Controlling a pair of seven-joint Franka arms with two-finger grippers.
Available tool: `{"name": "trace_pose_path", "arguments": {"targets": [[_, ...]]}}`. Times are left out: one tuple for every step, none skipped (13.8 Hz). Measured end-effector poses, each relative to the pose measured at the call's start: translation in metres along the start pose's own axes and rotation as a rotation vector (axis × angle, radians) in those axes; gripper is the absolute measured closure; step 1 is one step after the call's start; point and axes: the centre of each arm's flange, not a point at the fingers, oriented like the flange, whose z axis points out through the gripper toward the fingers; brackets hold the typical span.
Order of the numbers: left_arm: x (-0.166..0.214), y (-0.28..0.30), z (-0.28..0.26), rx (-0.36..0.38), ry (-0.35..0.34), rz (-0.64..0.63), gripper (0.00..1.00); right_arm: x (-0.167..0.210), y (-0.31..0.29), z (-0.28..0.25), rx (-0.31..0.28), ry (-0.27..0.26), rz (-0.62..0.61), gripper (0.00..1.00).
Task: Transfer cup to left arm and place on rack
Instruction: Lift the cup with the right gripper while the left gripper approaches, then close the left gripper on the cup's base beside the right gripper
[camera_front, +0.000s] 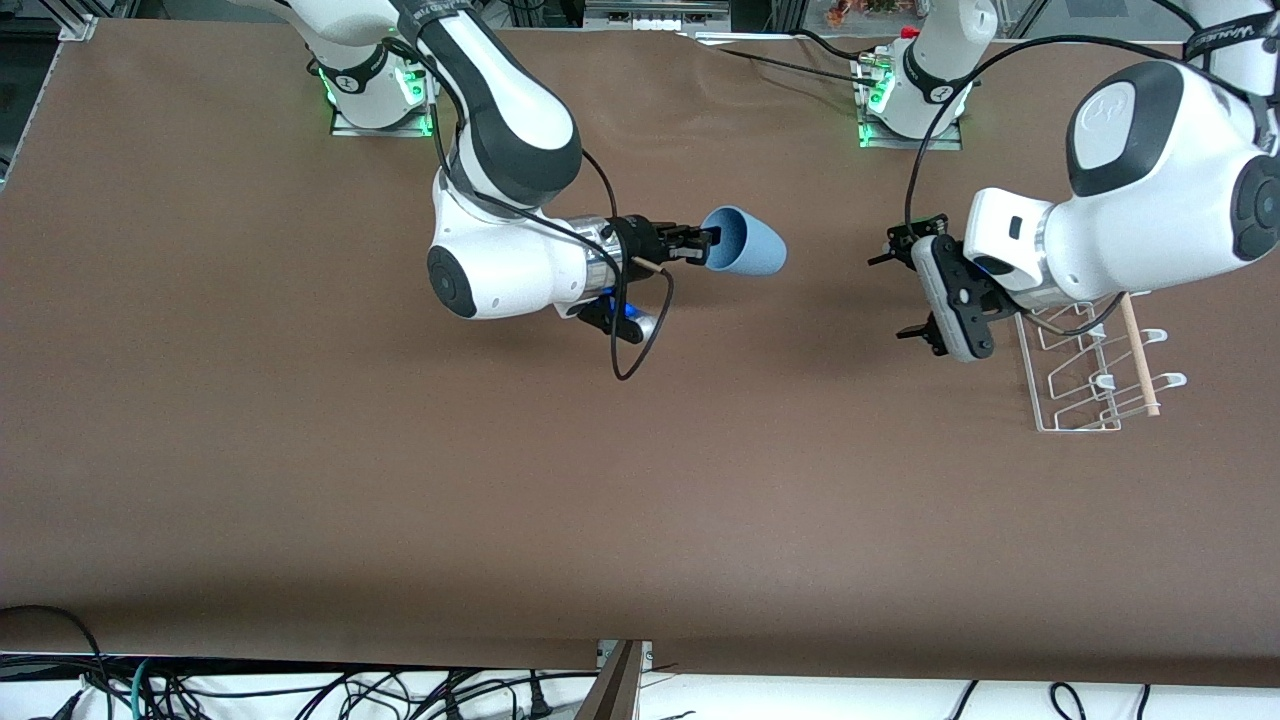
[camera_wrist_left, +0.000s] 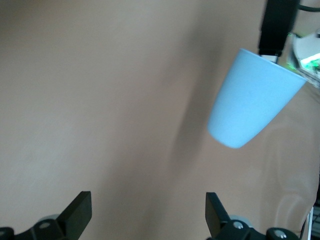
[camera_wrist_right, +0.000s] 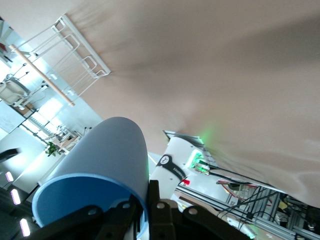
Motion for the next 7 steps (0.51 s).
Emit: {"name": "trace_pose_path", "arguments": {"targets": [[0.000, 0.001, 0.009, -0.027, 0.024, 0.040, 0.00, -0.001, -0.003, -0.002, 0.009, -0.002, -0.001, 0.93], [0.000, 0.002, 0.017, -0.051, 0.045, 0.070, 0.00, -0.001, -0.005, -0.003, 0.014, -0.002, -0.002, 0.93], [0.002, 0.006, 0.023, -0.075, 0.071, 0.095, 0.00, 0.000, -0.005, -0.004, 0.017, -0.001, -0.002, 0.93], [0.008, 0.011, 0.028, -0.100, 0.098, 0.119, 0.00, 0.001, -0.006, -0.004, 0.018, -0.001, -0.002, 0.93], [0.015, 0.019, 0.034, -0.120, 0.115, 0.143, 0.00, 0.002, -0.006, -0.003, 0.019, -0.001, -0.002, 0.93], [0.022, 0.027, 0.039, -0.131, 0.120, 0.170, 0.00, 0.003, -0.006, -0.003, 0.019, -0.001, -0.002, 0.93], [0.028, 0.033, 0.041, -0.130, 0.121, 0.195, 0.00, 0.003, -0.006, -0.003, 0.019, 0.000, -0.002, 0.93]]}}
